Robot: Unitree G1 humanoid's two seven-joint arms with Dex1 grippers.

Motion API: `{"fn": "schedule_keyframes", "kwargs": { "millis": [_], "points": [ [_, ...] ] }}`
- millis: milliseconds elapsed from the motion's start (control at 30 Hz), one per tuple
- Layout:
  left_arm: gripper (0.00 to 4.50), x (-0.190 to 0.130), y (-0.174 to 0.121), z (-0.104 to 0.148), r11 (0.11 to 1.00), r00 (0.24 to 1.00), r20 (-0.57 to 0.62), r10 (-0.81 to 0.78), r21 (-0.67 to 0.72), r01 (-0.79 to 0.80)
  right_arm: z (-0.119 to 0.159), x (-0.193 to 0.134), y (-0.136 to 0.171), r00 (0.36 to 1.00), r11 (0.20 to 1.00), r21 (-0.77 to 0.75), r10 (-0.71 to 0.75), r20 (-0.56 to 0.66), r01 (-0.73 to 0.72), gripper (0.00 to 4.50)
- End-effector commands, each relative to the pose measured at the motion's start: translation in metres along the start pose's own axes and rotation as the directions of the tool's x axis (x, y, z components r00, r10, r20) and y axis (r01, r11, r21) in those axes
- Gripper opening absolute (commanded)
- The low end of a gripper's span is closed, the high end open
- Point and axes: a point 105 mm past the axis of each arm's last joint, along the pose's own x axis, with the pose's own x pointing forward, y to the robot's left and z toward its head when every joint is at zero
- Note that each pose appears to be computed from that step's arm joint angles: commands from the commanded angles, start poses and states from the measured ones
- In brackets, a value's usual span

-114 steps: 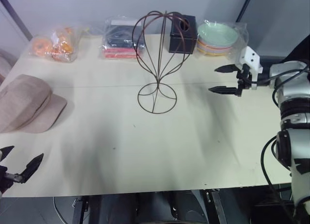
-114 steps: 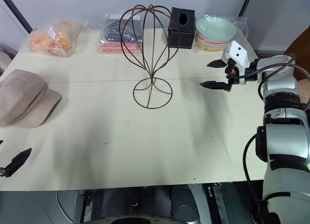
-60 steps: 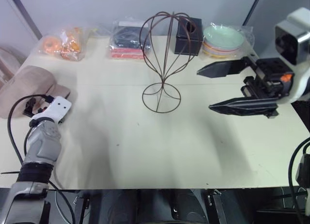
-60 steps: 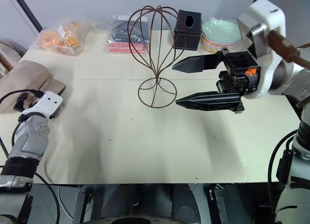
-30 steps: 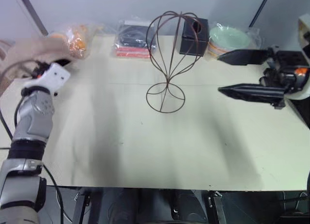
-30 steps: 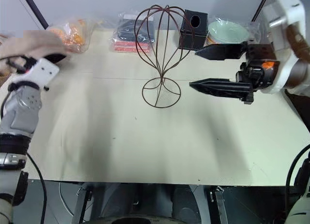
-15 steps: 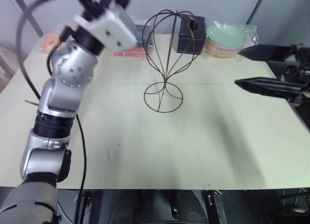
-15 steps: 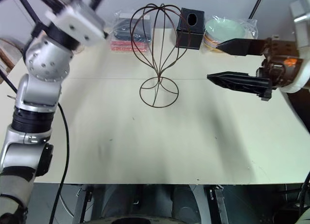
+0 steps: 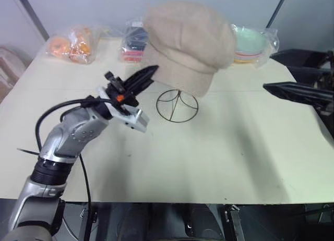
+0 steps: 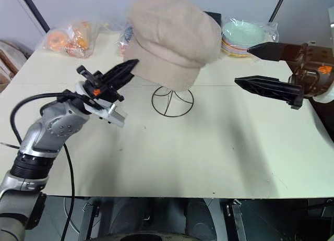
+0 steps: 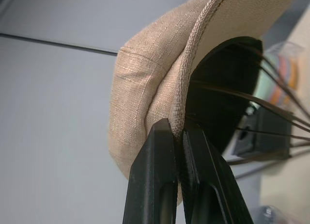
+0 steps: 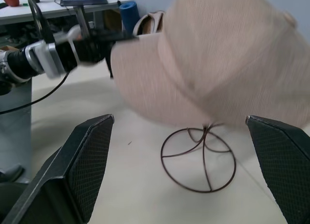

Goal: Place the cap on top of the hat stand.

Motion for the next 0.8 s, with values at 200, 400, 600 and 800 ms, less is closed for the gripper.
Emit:
{"fn": "schedule_keyframes", "kwargs": {
  "millis": [200,400,600,800],
  "points": [
    [1.08,0.006,-0.018,-0.014,0.999,0.995,-0.093,-0.033,-0.021,0.031,-0.007,0.014,-0.012,0.996,0.991,-0.107,-0.086,-0.035,0.082,4.50],
    [4.21,-0.004,-0.019,-0.012,0.995,0.991,-0.118,-0.063,-0.087,0.053,-0.021,0.024,-0.010,0.986,0.978,-0.168,-0.141,-0.088,0.125,4.50],
    [4.46,-0.037,-0.009,-0.009,0.966,0.982,-0.148,-0.117,-0.249,0.078,-0.049,0.030,-0.002,0.961,0.950,-0.253,-0.226,-0.158,0.182,4.50],
    [4.46,-0.062,0.006,-0.019,0.885,0.949,-0.233,-0.211,-0.458,0.084,-0.079,0.043,0.009,0.929,0.873,-0.447,-0.310,-0.201,0.195,4.50]
  ]
}}
